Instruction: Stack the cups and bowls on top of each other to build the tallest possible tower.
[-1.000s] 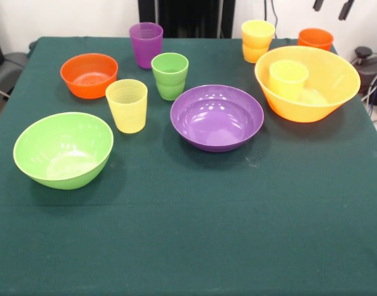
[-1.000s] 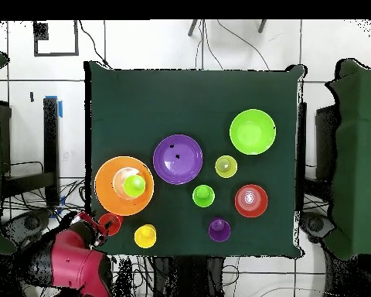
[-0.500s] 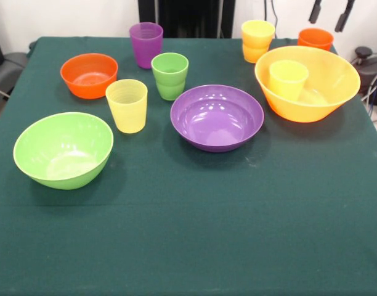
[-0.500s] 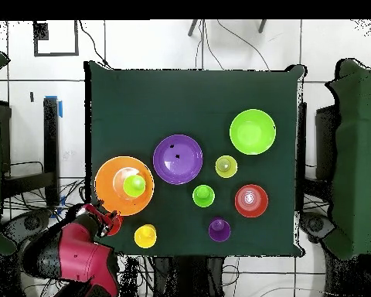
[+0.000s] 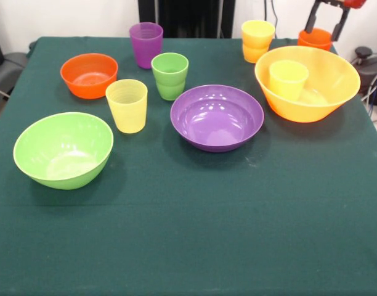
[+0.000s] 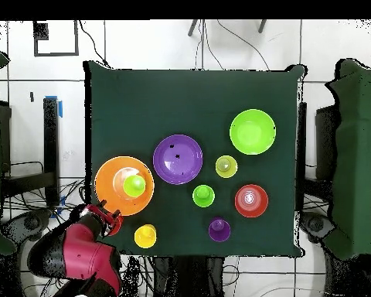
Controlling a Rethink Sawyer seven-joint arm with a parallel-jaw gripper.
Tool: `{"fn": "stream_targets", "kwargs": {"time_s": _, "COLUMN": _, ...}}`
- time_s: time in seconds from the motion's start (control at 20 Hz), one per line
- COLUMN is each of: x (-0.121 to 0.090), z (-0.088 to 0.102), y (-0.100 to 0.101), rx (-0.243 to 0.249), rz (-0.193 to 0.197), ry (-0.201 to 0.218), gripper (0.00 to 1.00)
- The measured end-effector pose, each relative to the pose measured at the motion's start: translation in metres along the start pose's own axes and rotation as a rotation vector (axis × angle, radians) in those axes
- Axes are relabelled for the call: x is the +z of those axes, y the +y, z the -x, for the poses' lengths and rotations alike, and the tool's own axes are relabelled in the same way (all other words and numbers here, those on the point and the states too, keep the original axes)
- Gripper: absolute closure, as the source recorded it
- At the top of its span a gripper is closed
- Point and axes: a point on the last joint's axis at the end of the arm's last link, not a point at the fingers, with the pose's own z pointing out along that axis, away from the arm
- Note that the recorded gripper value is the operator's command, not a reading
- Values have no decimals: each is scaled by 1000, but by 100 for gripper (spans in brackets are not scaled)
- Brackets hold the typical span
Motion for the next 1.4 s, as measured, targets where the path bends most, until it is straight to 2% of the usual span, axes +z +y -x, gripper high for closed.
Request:
{"fn": "stream_targets", "kwargs": {"time_s": 0.25, "x": 6, "z": -10, "y": -5, "rx": -10, "rz": -16, "ry": 16, "gripper": 0}}
{"fn": "stream_targets", "kwargs": {"time_s": 0.6, "x": 4, "z": -18, "y": -3, "rx": -26, "rz": -12, "ry": 17, "gripper": 0}}
{"fn": "stream_targets", "kwargs": {"time_s": 0.9, "x": 2, "z": -38, "y": 1, "rx": -63, "rz": -8, "ry": 18, "gripper": 0}}
{"fn": "stream_targets", "kwargs": {"time_s": 0.95, "x": 3, "z": -45, "y": 0, "rx": -75, "rz": -13, "ry": 19, "gripper": 0}}
{"fn": "stream_targets", "kwargs": {"time_s": 1.25, "x": 8, "z": -57, "y": -2, "rx": -92, "rz": -26, "ry": 23, "gripper": 0}}
{"fn": "stream_targets", "kwargs": {"time_s": 1.4, "x": 16, "z": -63, "y": -7, "rx": -100, "rz": -45, "ry": 26, "gripper": 0}}
